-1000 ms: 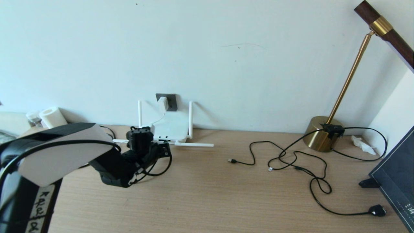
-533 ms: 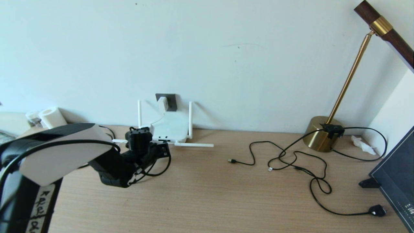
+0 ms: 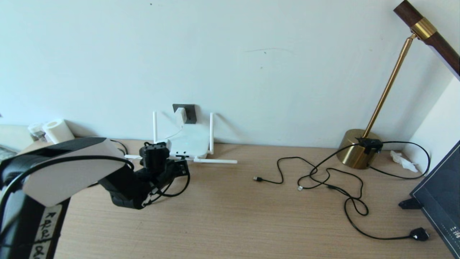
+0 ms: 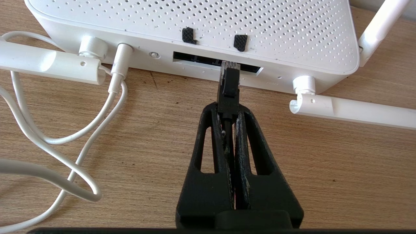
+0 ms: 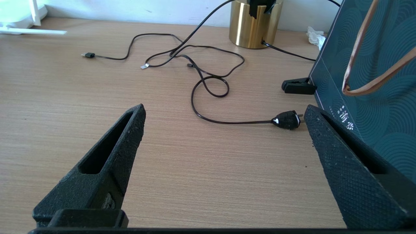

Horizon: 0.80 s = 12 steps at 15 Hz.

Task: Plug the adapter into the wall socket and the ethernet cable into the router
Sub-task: Plug cable into router interface

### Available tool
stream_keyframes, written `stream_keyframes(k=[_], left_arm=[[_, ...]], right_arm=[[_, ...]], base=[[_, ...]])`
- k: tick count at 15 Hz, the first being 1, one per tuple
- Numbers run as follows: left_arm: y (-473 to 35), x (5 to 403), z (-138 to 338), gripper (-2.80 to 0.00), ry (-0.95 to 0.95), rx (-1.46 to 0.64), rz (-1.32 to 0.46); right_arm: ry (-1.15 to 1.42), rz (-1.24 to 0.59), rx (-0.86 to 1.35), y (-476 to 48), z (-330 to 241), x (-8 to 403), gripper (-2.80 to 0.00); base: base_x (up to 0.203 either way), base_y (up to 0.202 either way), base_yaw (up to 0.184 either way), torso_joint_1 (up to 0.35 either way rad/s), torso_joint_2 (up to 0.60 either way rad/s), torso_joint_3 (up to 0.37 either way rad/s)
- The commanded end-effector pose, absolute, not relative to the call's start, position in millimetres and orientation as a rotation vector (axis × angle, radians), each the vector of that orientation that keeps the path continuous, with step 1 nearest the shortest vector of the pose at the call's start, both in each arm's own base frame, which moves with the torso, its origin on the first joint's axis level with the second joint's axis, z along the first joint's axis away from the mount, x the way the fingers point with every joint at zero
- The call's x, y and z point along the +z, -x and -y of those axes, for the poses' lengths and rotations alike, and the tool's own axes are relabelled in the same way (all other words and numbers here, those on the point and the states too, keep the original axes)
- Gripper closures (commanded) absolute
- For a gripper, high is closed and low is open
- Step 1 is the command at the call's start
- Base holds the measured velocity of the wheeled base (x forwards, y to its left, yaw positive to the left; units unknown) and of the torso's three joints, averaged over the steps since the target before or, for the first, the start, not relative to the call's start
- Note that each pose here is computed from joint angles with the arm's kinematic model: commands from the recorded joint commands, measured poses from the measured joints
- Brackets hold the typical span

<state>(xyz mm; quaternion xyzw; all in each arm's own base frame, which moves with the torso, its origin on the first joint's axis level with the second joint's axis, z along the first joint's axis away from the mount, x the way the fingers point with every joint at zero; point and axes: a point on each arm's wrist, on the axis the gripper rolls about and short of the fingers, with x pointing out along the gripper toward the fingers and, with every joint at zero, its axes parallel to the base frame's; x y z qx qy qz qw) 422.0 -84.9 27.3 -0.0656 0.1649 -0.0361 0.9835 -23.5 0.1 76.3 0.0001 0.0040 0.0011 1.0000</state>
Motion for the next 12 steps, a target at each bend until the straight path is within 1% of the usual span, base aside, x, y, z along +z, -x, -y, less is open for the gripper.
stream_keyframes(k=[1,12], left_arm=[[-423.1,27.5,85.2,0.00,0.133,-0.072,-0.329],[-424.7,35.3,86.2,0.00,0.136,-0.075,-0.312]], right_arm=[[0.000,-0.008,0.003,23.5,-0.1,76.3,-2.80],[0.000,-0.008,0.003,23.5,-0.1,76.3,-2.80]], base=[[0.000,0.000,0.000,0.000,0.00,0.000],[0.000,0.000,0.000,0.000,0.00,0.000]])
